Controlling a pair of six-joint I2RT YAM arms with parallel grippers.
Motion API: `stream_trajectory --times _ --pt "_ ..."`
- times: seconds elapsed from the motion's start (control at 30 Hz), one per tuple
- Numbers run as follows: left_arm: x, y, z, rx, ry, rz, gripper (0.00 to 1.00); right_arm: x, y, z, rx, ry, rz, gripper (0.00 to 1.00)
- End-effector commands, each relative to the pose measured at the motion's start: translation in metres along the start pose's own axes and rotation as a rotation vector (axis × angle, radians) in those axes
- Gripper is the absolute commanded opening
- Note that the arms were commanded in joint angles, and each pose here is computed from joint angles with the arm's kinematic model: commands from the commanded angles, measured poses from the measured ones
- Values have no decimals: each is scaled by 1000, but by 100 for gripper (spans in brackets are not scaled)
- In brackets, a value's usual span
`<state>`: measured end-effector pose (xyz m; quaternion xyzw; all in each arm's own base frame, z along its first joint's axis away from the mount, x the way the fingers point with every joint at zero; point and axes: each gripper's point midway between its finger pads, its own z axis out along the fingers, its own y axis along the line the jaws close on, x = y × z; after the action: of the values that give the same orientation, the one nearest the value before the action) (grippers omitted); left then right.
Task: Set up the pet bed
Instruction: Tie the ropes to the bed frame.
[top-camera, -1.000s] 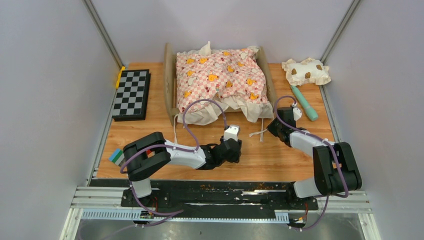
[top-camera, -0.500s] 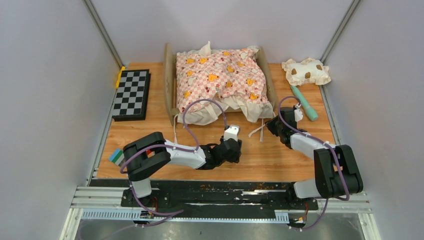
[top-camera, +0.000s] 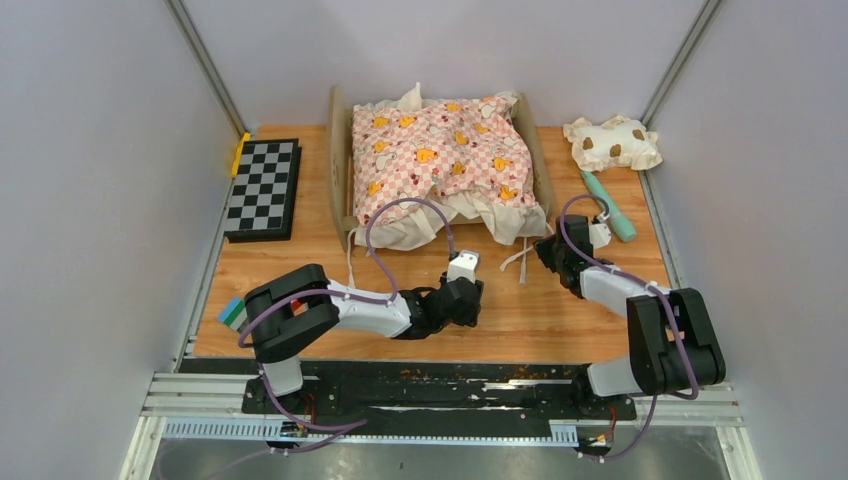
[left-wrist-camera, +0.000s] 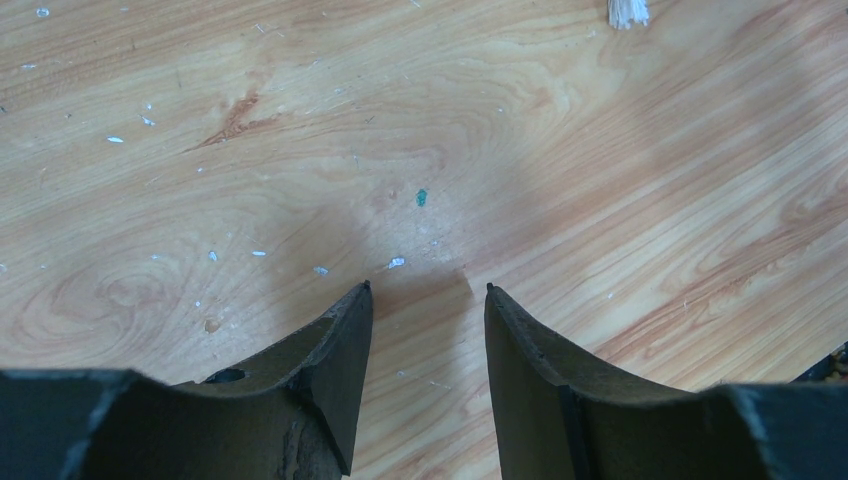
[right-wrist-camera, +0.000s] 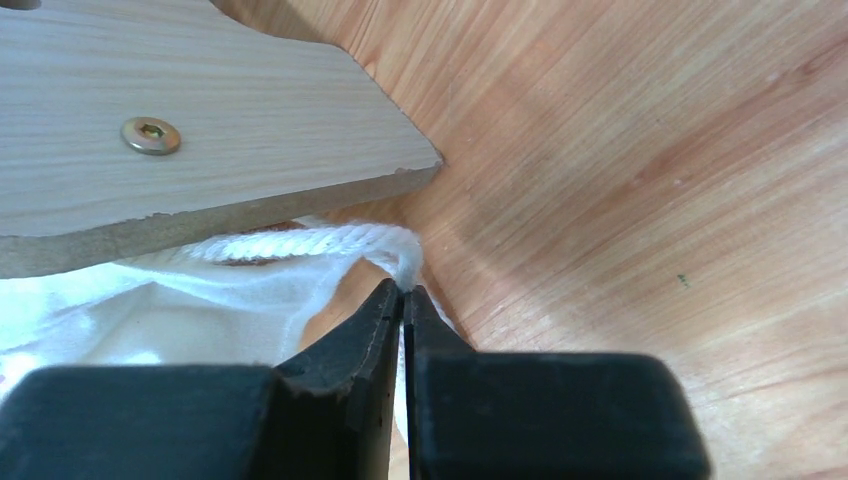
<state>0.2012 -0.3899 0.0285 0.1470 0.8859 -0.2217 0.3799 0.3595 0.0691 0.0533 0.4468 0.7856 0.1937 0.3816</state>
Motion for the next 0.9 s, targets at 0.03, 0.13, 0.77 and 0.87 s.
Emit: stream_trajectory --times 0.03,0.13,0.77,0.87 --pt "10 9 -2 -25 42 17 53 -6 -4 -3 12 -32 -57 19" --pt "11 7 -1 -18 42 14 53 -6 -7 -5 16 -34 -76 32" --pt "-35 0 -17 22 -57 93 54 -8 22 -60 -142 65 -525 70" --pt "-51 6 -25 38 -84 95 55 11 26 -64 -203 182 -608 65"
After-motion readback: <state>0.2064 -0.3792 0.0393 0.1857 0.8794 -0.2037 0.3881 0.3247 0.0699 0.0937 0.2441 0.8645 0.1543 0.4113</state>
